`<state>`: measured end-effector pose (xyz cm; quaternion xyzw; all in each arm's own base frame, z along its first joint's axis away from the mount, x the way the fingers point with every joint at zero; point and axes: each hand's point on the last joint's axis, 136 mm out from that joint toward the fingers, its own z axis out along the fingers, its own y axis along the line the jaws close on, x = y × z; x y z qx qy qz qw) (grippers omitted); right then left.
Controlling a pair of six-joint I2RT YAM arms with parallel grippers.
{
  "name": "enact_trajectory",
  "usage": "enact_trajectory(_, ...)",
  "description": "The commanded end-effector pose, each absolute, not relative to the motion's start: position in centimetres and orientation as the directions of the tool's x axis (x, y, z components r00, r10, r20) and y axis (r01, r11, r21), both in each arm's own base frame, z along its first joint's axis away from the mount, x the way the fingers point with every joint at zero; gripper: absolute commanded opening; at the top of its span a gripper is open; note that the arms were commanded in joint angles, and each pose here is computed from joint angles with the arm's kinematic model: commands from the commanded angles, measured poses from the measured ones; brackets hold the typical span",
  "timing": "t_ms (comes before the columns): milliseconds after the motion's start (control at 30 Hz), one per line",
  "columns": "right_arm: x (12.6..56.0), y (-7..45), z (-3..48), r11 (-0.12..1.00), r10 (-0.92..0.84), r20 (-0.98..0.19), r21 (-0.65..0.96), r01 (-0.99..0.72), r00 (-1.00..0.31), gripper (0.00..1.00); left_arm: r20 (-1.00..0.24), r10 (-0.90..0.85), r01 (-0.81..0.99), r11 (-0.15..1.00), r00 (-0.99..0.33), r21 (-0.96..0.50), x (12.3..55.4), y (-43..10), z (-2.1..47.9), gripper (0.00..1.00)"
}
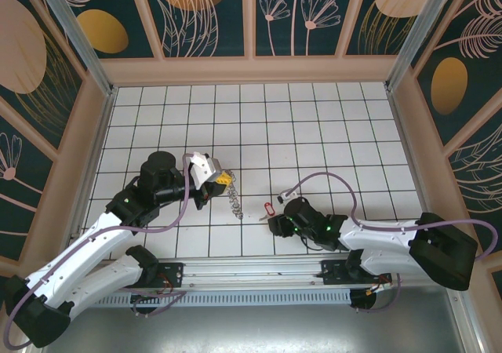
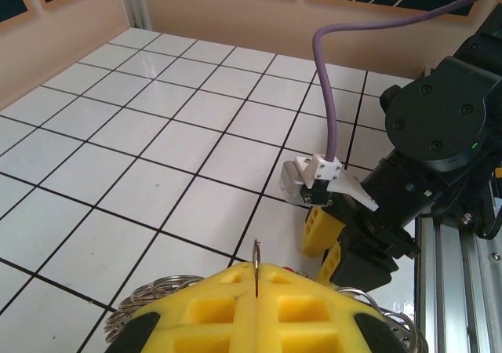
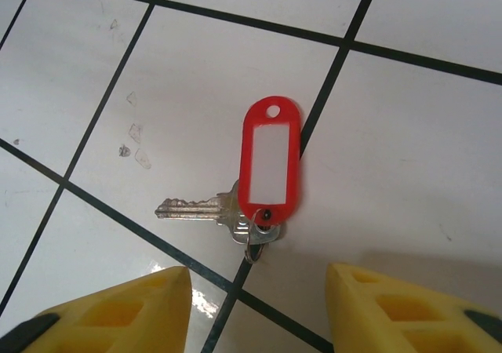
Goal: Put the keys on the keyring
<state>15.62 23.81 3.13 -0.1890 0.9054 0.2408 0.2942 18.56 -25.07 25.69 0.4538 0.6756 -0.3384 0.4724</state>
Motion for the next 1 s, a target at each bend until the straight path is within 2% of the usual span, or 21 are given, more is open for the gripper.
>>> enact_trajectory(0, 16.2, 24.6, 4.1, 0.802, -0.158, -0.672, 0.341, -0.491, -0.724, 0.46, -0.963, 0.246, 0.941, 0.339, -0.109, -0.02, 18.2, -25.3, 27.2, 0.0)
enact_trajectory(633, 15.7, 25.2, 1.9, 0.811, -0.236, -0.615, 0.303, -0.501, -0.753, 0.38, -0.965, 0.242, 0.94, 0.341, -0.103, -0.015, 18.2, -25.2, 27.4, 0.0)
enact_trajectory(767, 15.8, 25.3, 2.0, 0.81, -0.239, -0.616, 0.3, -0.504, -0.75, 0.29, -0.965, 0.241, 0.937, 0.35, -0.103, -0.012, 18.3, -25.2, 27.5, 0.0)
enact_trajectory(967, 15.7, 25.5, 2.3, 0.801, -0.248, -0.62, 0.301, -0.518, -0.744, 0.11, -0.964, 0.243, 0.934, 0.358, -0.106, -0.012, 18.5, -25.1, 27.4, 0.0)
